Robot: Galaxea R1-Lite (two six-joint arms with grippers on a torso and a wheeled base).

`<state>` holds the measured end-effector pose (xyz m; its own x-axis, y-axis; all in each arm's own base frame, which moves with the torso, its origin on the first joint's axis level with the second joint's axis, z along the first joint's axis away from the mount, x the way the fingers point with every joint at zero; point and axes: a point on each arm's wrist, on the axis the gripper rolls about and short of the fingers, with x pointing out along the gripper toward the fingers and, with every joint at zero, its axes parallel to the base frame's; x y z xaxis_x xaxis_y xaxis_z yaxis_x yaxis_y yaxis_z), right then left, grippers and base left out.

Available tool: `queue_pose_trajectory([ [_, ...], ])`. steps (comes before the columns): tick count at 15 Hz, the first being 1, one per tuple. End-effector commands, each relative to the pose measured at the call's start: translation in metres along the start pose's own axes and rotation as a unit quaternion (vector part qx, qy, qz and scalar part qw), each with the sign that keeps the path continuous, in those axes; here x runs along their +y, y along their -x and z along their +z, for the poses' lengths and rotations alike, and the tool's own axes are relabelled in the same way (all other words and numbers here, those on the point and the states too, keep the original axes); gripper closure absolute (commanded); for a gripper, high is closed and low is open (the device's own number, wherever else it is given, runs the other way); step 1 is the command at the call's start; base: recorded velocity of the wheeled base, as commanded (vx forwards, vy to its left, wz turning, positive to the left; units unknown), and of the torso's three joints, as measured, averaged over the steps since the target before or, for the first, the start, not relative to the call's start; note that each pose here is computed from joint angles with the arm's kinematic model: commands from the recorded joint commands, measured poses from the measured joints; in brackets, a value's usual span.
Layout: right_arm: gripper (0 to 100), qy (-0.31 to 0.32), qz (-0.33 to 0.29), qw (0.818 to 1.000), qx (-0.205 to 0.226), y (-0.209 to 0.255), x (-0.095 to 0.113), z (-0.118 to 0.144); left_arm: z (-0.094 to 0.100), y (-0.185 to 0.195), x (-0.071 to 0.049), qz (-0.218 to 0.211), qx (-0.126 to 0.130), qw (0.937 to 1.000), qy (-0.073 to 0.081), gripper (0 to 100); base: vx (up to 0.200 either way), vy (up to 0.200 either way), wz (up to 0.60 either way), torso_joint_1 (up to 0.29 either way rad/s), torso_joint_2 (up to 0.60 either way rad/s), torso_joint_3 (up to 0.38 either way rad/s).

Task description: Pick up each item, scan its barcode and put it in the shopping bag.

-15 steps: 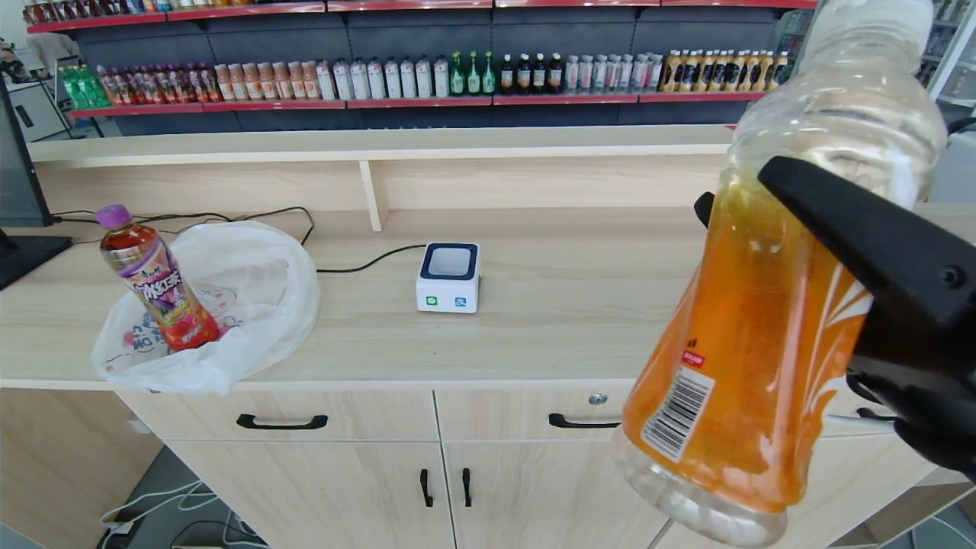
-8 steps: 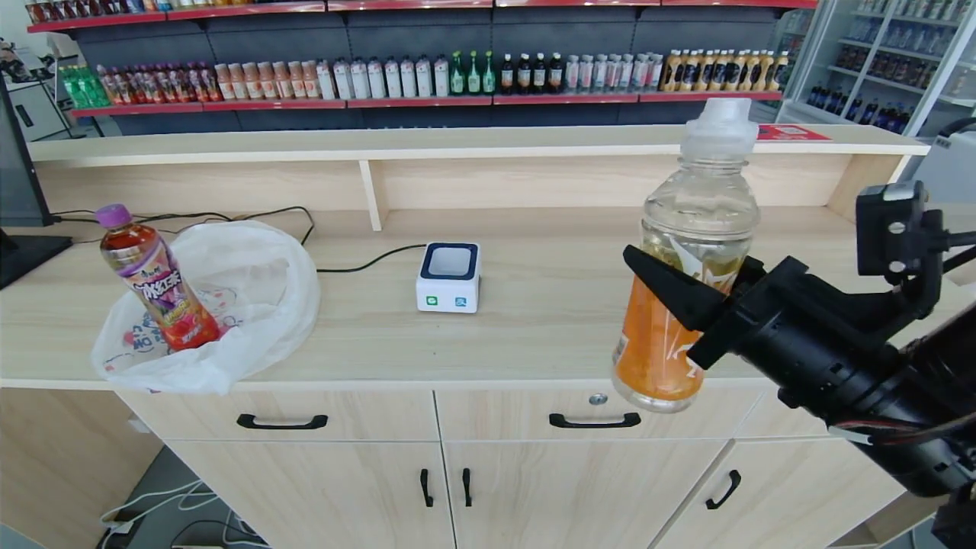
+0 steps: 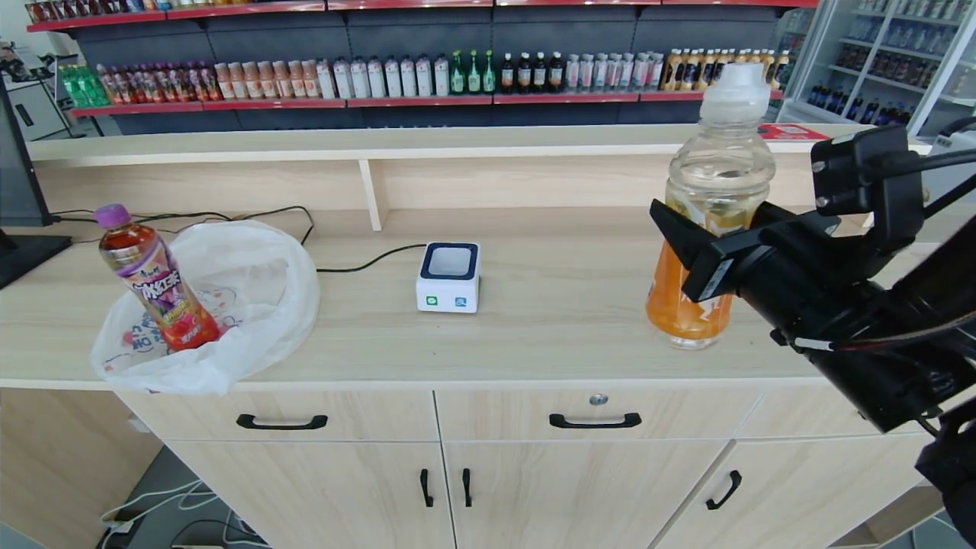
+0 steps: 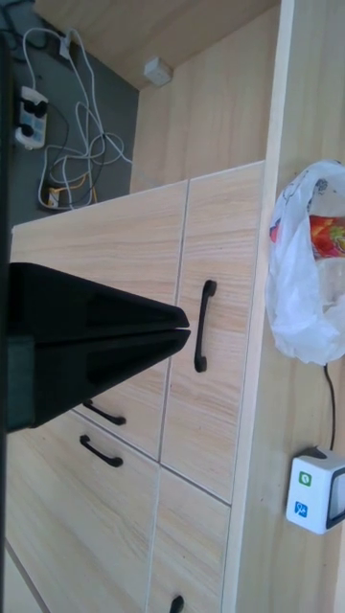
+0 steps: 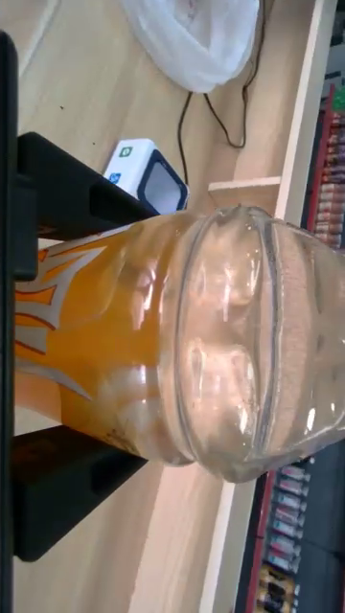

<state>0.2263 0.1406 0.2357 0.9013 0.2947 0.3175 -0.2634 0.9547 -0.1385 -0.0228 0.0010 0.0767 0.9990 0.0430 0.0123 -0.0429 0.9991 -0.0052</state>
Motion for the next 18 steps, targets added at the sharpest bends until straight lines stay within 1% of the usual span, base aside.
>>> queue_pose_trajectory([
  [1,100,0.0,-0.025,1.0,-0.011,-0.004,-0.003,0.009,0.0,0.0,0.0,-0.001,0.001,1.0,-0.001,100,0.0,0.0,0.0,0.0,0.0,0.0],
  [6,100,0.0,-0.025,1.0,-0.005,-0.006,-0.002,0.006,0.0,0.0,0.0,-0.001,0.002,1.0,-0.002,100,0.0,0.0,0.0,0.0,0.0,0.0],
  [10,100,-0.005,-0.031,0.999,-0.013,-0.008,-0.004,0.012,0.0,0.0,0.0,0.0,0.002,1.0,0.0,100,-0.2,0.0,0.0,0.001,0.0,0.005],
  [13,100,-0.009,-0.036,0.999,-0.019,-0.006,-0.007,0.015,0.0,0.0,0.0,0.0,0.002,1.0,-0.002,100,0.0,0.0,0.0,0.0,0.0,0.0],
  [18,100,-0.008,-0.036,0.999,-0.018,-0.006,-0.007,0.015,0.0,0.0,0.0,0.0,0.002,1.0,-0.002,100,0.0,0.2,0.0,-0.007,0.0,0.007],
])
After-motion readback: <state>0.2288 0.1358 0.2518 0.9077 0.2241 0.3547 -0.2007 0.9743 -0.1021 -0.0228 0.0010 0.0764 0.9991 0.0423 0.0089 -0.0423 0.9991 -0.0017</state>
